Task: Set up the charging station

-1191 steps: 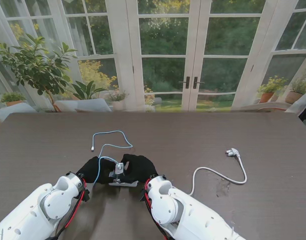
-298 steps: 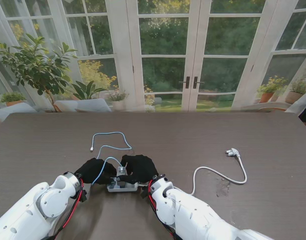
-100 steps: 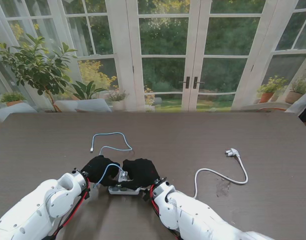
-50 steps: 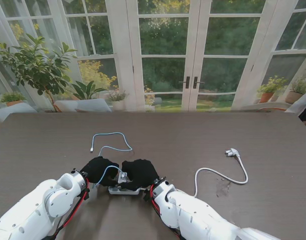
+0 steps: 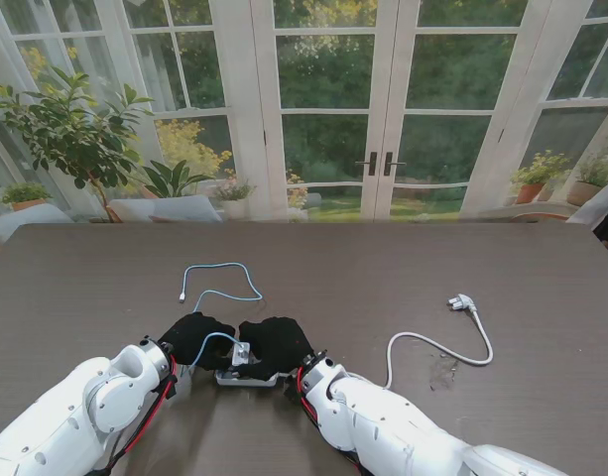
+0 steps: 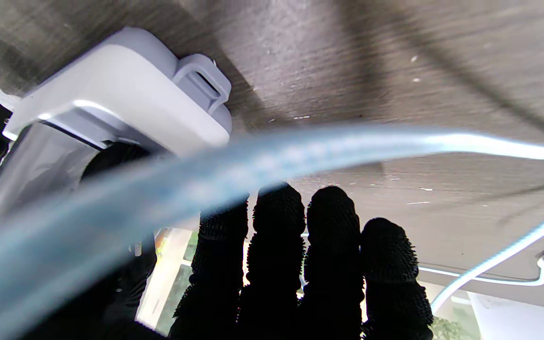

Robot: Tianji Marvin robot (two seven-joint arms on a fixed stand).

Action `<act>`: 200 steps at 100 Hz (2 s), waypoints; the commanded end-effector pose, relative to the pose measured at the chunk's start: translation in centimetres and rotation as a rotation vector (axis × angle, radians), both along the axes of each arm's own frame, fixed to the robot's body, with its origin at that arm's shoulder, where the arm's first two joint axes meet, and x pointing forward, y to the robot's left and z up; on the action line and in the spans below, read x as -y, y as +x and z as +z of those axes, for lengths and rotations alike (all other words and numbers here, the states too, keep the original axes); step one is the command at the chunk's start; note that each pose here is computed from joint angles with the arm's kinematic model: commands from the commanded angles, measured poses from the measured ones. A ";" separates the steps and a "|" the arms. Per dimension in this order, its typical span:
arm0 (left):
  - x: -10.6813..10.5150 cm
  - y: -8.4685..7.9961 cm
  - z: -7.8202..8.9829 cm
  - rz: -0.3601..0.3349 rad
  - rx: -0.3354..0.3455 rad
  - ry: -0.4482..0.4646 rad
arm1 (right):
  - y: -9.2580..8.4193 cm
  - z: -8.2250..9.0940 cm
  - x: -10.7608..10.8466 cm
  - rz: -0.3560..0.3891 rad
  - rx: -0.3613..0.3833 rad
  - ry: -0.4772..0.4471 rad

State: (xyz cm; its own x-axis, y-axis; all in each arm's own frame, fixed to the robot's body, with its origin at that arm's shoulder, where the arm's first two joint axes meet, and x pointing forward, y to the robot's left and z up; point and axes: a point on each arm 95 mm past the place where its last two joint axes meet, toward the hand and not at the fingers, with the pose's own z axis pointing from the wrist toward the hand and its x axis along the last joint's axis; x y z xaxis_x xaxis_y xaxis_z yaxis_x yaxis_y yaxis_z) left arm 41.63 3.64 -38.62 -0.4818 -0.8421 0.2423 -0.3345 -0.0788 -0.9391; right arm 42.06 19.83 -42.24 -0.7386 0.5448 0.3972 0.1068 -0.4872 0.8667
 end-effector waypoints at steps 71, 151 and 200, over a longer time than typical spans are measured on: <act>-0.7 -1.8 -3.1 -0.004 -0.109 0.059 | -1.5 -0.5 1.5 -0.054 -0.061 -0.093; -0.7 -1.8 -3.1 -0.002 -0.120 0.049 | -0.8 4.5 4.8 -0.177 -0.157 -0.045; -0.8 -1.8 -3.1 -0.001 -0.127 0.050 | -2.7 4.0 5.7 -0.118 -0.120 -0.243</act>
State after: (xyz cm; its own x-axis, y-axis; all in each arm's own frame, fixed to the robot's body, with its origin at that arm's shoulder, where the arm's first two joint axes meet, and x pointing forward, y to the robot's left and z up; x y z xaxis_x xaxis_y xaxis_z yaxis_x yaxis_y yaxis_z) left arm 41.60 3.74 -38.61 -0.4759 -0.8414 0.2561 -0.3583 -0.0804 -0.9301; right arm 40.03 13.74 -37.66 -0.6114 0.7189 0.3306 0.1483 -0.3064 0.9403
